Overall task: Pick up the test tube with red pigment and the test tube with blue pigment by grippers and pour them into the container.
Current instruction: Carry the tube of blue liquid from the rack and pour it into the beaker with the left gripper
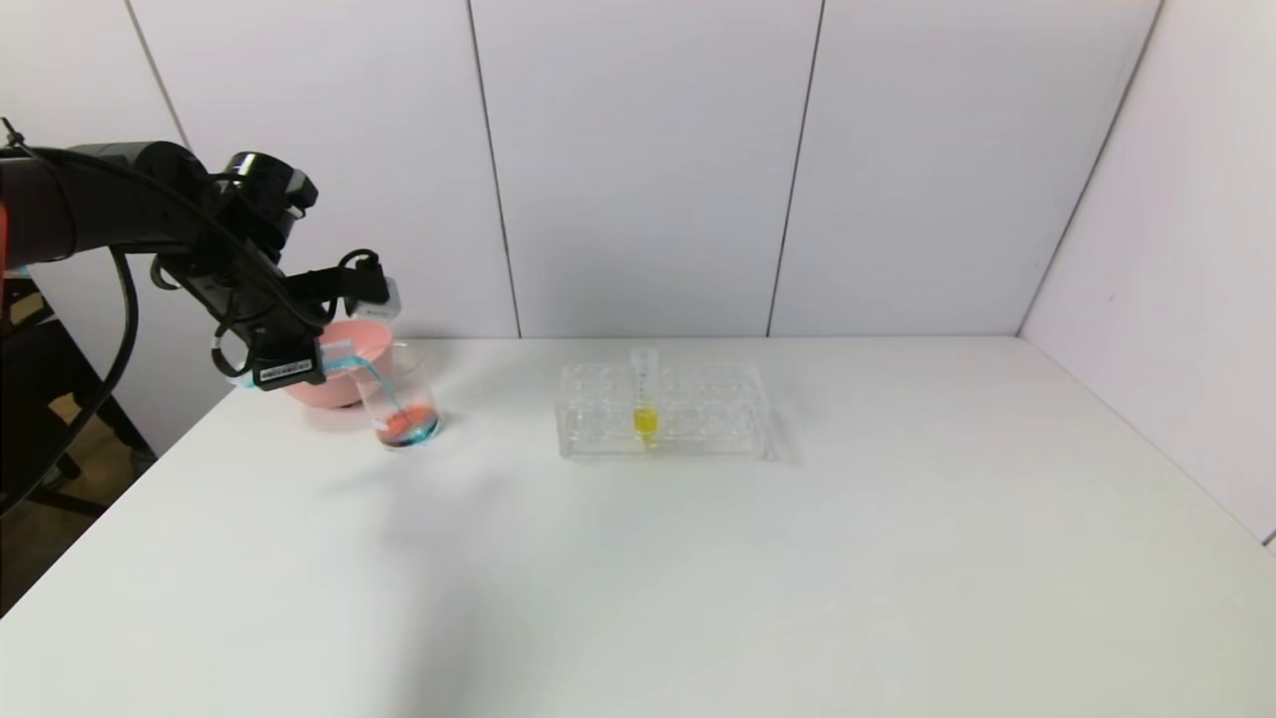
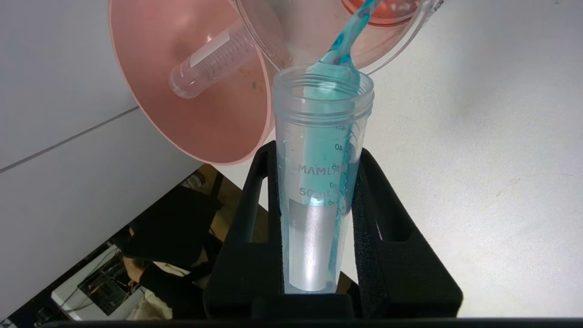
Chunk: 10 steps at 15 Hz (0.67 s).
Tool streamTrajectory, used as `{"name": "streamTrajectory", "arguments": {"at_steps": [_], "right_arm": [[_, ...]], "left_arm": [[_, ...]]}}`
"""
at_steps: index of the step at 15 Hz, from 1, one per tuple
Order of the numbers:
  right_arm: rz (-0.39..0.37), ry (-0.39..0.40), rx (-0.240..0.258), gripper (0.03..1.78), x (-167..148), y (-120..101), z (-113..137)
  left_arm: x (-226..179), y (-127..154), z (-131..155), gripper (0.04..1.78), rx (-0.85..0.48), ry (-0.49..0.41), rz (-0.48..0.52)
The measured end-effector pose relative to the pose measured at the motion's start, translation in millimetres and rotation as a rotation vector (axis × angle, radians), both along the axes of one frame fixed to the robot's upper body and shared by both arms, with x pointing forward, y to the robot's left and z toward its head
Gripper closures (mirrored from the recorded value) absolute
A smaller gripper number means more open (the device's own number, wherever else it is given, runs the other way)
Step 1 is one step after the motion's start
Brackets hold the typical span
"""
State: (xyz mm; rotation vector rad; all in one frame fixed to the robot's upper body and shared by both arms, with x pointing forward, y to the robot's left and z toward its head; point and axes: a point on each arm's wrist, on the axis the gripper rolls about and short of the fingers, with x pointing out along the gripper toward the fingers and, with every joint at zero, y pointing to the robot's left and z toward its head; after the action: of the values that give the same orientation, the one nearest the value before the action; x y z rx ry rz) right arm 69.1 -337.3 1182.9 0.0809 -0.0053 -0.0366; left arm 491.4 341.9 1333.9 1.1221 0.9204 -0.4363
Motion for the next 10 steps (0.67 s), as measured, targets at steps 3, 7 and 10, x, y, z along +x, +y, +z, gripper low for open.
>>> {"name": "streamTrajectory", "arguments": {"at_steps": [3, 7, 10], "right_arm": [[0.0, 0.0, 0.0, 0.04, 0.0, 0.0, 0.0], [0.0, 0.0, 0.0, 0.04, 0.0, 0.0, 0.0], [0.0, 0.0, 0.0, 0.04, 0.0, 0.0, 0.0]], "left_arm": [[0.5, -3.0, -0.7, 1.37, 0.014, 0.002, 0.001], [0.9, -6.7, -1.3, 1.37, 0.026, 0.003, -0.004], [2.4, -9.2, -0.9, 1.37, 0.061, -0.009, 0.007]]}}
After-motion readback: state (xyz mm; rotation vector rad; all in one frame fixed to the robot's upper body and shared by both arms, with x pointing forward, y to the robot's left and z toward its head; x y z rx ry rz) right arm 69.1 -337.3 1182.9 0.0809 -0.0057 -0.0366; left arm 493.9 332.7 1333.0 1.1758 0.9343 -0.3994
